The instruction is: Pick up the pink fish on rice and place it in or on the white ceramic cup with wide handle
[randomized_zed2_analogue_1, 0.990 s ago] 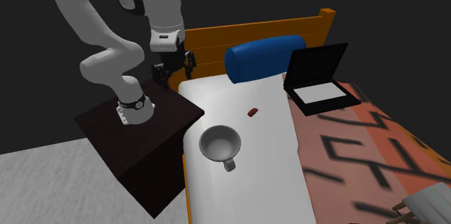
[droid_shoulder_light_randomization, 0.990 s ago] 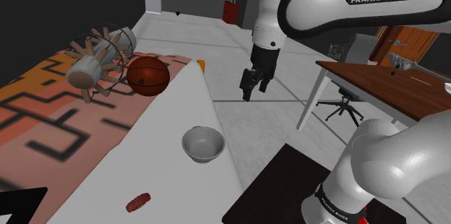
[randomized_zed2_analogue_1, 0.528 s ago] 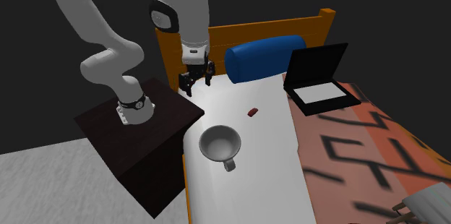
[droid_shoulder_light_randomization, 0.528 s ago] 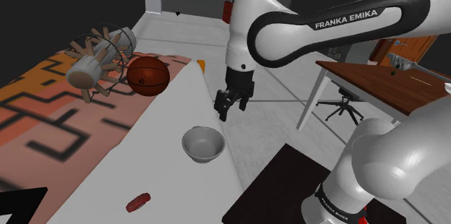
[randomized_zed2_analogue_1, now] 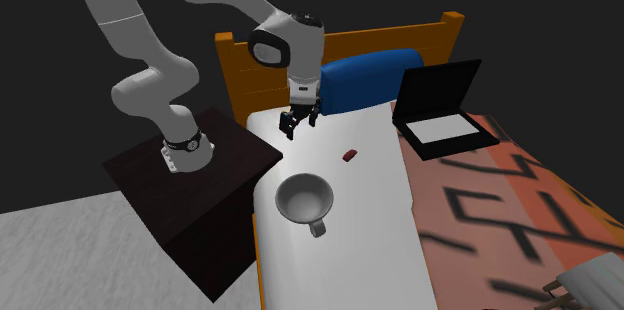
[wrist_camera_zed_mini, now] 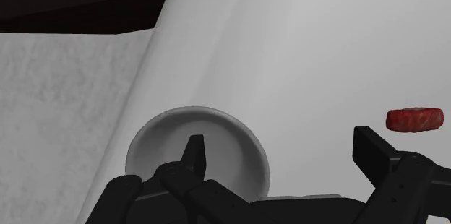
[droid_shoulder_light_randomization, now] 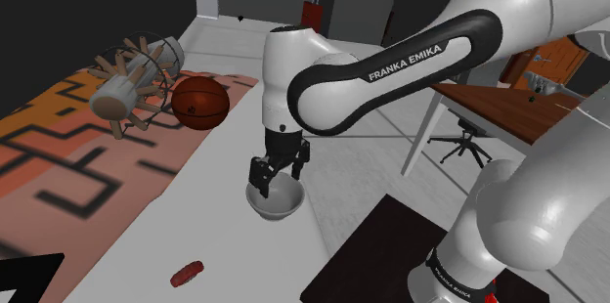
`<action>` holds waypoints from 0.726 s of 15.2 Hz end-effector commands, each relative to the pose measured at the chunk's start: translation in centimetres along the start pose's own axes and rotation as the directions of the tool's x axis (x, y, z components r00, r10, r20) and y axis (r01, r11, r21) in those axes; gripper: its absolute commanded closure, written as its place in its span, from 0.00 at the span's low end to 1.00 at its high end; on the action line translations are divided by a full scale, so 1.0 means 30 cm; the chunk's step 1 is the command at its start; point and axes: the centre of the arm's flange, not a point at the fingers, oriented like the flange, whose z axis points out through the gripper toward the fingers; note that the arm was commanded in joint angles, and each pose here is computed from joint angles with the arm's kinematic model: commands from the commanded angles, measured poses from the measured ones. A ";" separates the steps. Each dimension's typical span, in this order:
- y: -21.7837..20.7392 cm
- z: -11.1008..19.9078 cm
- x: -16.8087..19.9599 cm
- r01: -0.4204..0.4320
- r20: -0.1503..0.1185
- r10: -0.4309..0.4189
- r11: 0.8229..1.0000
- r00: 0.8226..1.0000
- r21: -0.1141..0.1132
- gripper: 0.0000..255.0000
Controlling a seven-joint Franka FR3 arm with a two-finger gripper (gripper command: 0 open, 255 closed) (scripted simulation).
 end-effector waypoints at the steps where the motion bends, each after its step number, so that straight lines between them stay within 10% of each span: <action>1: -0.063 0.051 0.027 -0.009 0.006 0.009 1.000 1.000 0.001 0.00; 11: -0.400 0.317 0.143 -0.047 0.040 0.047 0.999 0.998 -0.001 0.00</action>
